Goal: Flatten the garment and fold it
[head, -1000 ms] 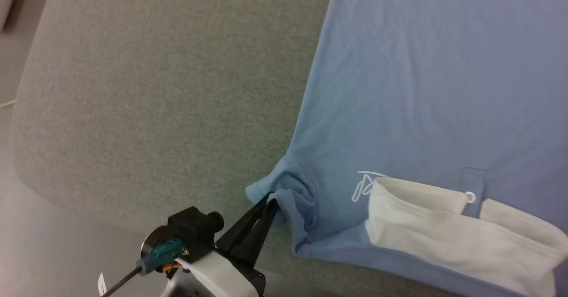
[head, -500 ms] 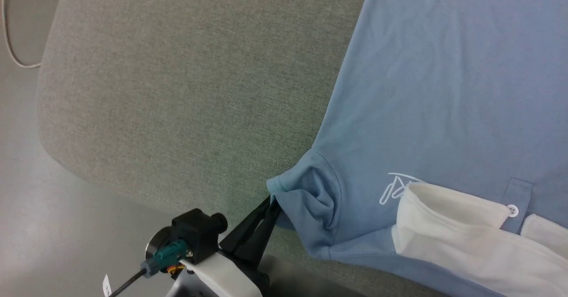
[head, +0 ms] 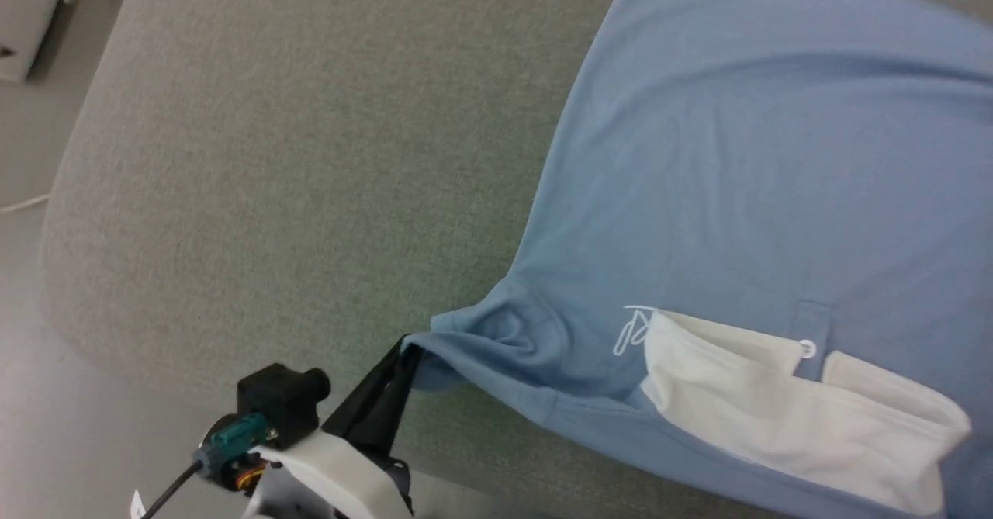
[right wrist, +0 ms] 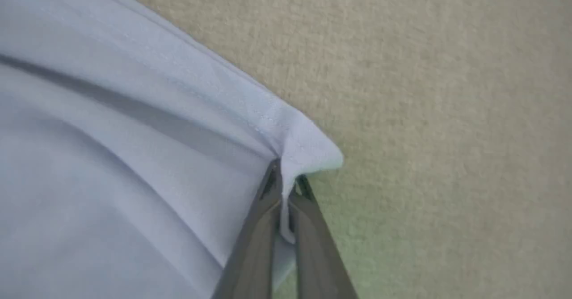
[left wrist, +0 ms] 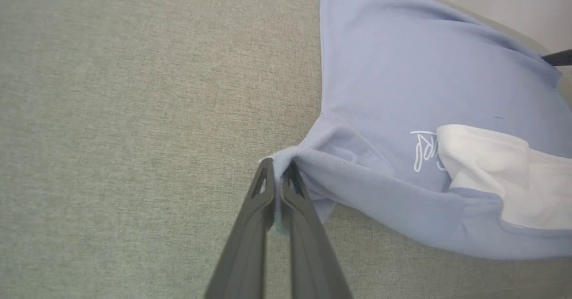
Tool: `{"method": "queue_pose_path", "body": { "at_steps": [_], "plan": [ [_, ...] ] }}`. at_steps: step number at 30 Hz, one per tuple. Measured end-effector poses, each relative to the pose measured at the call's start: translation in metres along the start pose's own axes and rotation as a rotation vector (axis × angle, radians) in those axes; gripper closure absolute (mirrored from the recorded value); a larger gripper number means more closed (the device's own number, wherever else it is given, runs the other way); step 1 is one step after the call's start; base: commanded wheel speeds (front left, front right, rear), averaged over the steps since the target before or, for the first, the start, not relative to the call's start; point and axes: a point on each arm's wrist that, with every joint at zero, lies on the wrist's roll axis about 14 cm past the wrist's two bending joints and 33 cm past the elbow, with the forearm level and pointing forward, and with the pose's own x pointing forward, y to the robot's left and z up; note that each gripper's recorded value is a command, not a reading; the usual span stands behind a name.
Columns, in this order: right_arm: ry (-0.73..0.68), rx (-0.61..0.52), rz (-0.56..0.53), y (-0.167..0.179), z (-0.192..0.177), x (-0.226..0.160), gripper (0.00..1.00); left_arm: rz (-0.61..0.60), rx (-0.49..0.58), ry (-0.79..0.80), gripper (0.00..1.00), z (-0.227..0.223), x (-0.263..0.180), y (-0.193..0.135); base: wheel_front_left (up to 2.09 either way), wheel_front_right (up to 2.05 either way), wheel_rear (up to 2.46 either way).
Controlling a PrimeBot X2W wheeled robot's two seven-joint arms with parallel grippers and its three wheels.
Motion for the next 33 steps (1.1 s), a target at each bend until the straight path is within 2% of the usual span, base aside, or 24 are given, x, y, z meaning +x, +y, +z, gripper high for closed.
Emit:
{"method": "queue_pose_path", "body": {
  "at_steps": [7,16,23,29,30,31,33],
  "plan": [
    [0.060,-0.009,-0.018,-0.022,-0.065,-0.061,1.00,-0.014,-0.027,-0.070,1.00,0.010,-0.011,-0.001,0.00,0.00,0.00],
    [0.132,0.099,-0.071,-0.055,-0.161,-0.155,1.00,-0.086,-0.037,-0.170,1.00,0.031,-0.012,-0.020,0.00,0.00,0.00],
    [0.206,0.211,-0.081,-0.042,-0.231,-0.209,1.00,-0.135,-0.023,-0.262,1.00,0.053,-0.011,-0.036,0.00,0.00,0.00],
    [0.256,0.251,-0.068,-0.023,-0.262,-0.218,1.00,-0.156,-0.017,-0.298,1.00,0.059,-0.013,-0.045,0.00,0.00,0.00],
    [0.258,0.248,-0.066,-0.021,-0.263,-0.217,0.73,-0.156,-0.014,-0.302,1.00,0.060,-0.013,-0.045,0.00,0.00,0.00],
    [0.252,0.243,-0.065,-0.020,-0.261,-0.215,0.00,-0.155,-0.014,-0.303,1.00,0.059,-0.014,-0.045,0.00,0.00,0.00],
    [0.229,0.234,-0.062,-0.020,-0.253,-0.212,0.00,-0.151,-0.015,-0.305,1.00,0.059,-0.014,-0.044,0.00,0.00,0.00]
  ]
}}
